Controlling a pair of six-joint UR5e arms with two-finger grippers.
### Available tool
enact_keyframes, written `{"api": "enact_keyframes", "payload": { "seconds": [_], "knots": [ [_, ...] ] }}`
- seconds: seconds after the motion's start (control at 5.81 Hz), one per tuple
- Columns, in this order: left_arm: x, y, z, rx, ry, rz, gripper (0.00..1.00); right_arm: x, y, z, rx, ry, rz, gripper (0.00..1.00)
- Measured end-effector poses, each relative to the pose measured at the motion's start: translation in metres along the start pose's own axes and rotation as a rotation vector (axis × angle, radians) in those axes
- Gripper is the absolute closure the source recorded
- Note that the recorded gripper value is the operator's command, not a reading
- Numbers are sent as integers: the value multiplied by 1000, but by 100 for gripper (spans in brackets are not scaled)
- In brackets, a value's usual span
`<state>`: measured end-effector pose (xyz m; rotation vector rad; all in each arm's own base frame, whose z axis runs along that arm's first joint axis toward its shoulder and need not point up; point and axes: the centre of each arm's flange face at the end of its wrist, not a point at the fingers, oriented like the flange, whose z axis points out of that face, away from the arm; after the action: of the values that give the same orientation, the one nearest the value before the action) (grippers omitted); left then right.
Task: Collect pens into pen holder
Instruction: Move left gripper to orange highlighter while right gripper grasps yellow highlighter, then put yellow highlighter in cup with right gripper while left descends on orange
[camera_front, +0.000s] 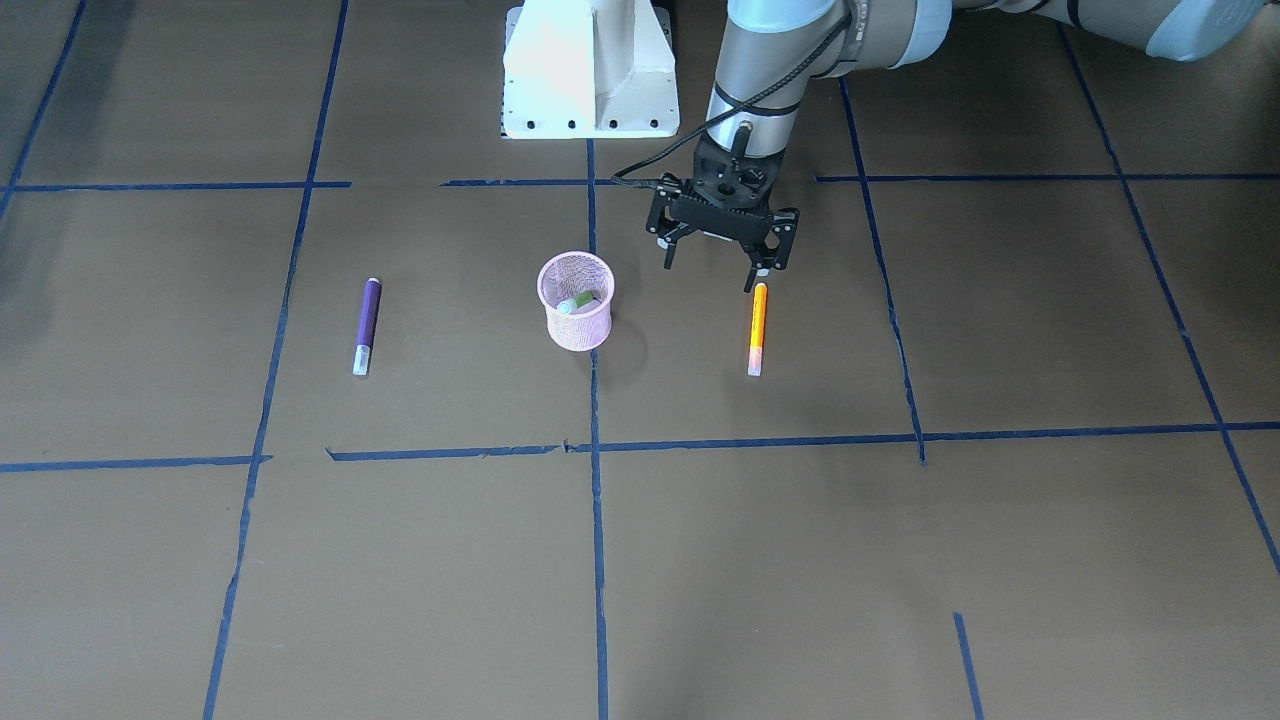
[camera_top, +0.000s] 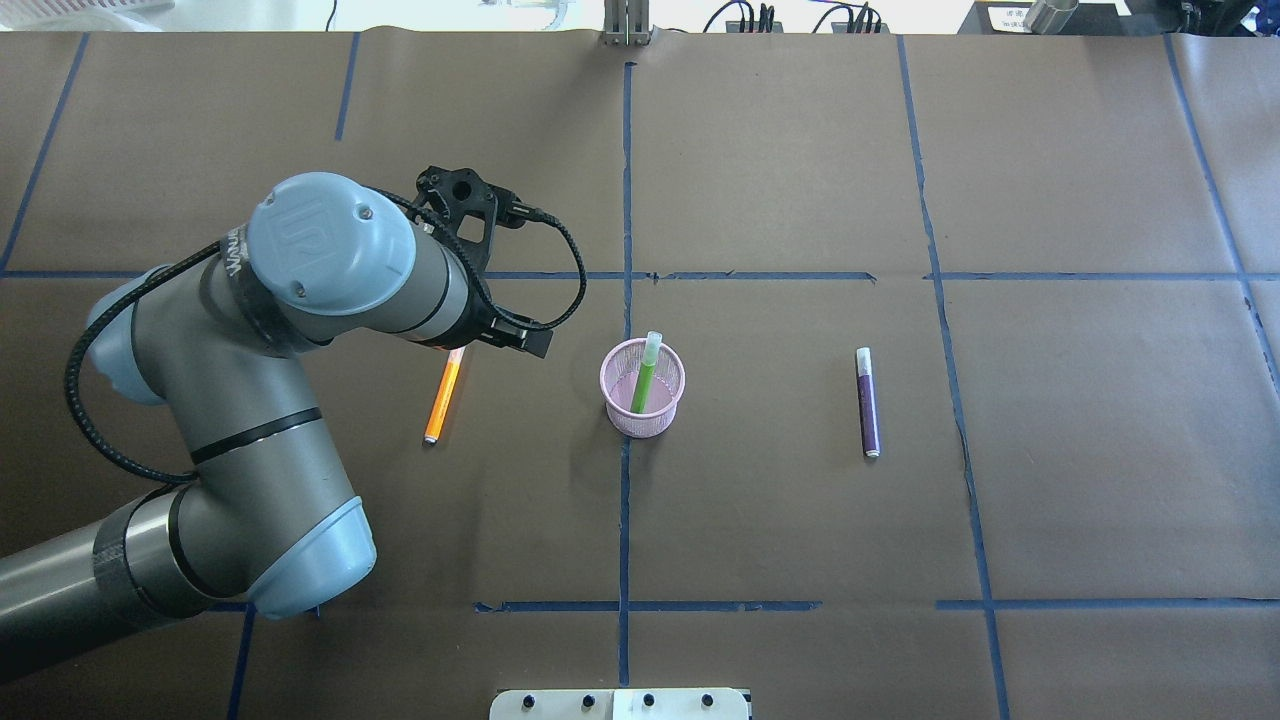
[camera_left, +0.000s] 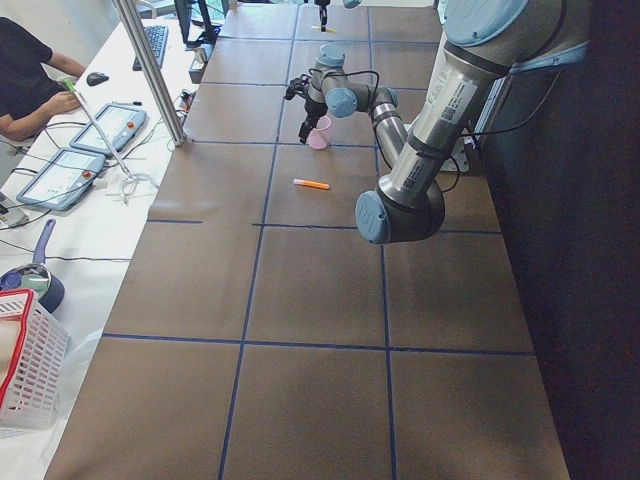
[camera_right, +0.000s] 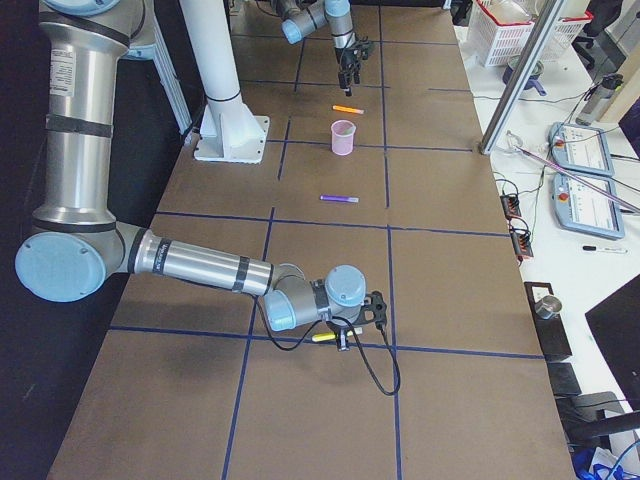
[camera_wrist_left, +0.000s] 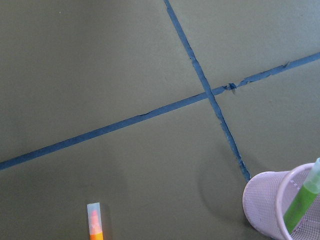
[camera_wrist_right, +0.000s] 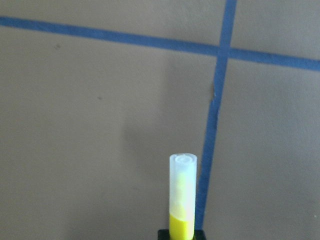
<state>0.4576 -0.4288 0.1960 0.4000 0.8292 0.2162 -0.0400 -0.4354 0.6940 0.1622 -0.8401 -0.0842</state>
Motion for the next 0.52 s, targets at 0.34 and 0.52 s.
{"api": "enact_keyframes", "payload": {
  "seconds": [0.34, 0.52],
  "knots": [
    [-11, 12, 7, -35, -6, -3, 2, -60, 3, -32, 213, -94, -9, 100],
    [-21, 20, 12, -54, -15, -8, 0, -108, -5, -39, 274, -120, -7, 100]
  ]
}}
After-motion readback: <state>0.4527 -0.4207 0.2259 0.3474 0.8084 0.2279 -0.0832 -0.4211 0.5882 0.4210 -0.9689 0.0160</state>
